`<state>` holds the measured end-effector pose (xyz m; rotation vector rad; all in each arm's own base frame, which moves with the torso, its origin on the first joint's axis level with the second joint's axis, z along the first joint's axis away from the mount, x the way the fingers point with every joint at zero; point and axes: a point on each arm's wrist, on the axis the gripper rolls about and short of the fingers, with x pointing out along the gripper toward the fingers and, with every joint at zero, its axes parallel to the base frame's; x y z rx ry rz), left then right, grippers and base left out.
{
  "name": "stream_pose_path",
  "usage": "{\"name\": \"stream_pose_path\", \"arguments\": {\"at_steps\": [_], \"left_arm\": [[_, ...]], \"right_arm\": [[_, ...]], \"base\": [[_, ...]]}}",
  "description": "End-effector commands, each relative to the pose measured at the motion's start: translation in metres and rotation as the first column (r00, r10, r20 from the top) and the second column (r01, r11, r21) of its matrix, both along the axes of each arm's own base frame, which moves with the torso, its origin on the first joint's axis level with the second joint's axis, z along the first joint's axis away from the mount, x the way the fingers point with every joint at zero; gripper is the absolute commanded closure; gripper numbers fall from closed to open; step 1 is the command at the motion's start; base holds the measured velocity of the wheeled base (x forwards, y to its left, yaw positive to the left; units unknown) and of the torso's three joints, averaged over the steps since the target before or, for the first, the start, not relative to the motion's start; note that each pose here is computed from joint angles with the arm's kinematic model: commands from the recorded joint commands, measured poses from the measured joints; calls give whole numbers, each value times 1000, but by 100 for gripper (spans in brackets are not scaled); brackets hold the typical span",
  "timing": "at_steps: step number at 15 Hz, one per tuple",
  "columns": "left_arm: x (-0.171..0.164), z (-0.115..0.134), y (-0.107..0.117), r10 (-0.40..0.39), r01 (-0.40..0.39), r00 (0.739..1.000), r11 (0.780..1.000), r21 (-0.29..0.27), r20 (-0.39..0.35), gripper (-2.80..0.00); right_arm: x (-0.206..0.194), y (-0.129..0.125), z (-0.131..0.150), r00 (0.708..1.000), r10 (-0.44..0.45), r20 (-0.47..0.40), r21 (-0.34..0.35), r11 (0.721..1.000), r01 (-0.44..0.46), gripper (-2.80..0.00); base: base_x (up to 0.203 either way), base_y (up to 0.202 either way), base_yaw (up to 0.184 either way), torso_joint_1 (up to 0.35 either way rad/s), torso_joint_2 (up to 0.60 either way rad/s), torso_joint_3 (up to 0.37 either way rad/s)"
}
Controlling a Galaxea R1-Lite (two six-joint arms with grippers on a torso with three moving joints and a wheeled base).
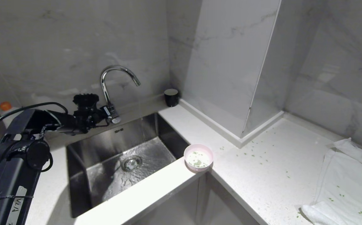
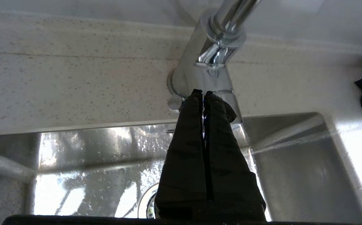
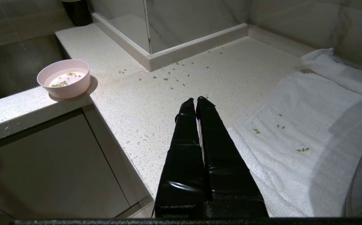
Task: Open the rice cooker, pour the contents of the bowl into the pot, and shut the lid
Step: Turn off the tap
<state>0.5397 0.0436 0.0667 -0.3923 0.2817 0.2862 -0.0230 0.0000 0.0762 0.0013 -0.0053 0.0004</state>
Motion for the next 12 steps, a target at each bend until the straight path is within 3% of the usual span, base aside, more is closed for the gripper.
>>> {"name": "stream_pose_path", "arguments": {"at_steps": [1, 7, 9, 12], "left_arm": [[1, -6, 5, 9, -9, 1000, 1000, -3, -8, 0], [-1, 8, 12, 48, -49, 998, 999, 11, 34, 0], [-9, 37, 5, 65, -66, 995, 998, 15, 70, 0], [-39, 76, -20, 32, -32, 997, 999, -1, 75, 0]], "right_arm": [[0, 0, 0, 1000, 1, -1, 0, 1000, -1, 0], [0, 0, 0, 1000, 0, -1, 0, 1000, 0, 0], [0, 0, 0, 1000, 0, 1, 0, 1000, 0, 0], [0, 0, 0, 1000, 0, -1, 0, 1000, 0, 0]], "base": [[0, 0, 0, 0, 0, 0], [0, 0, 0, 0, 0, 0], [0, 0, 0, 0, 0, 0], [0, 0, 0, 0, 0, 0]]}}
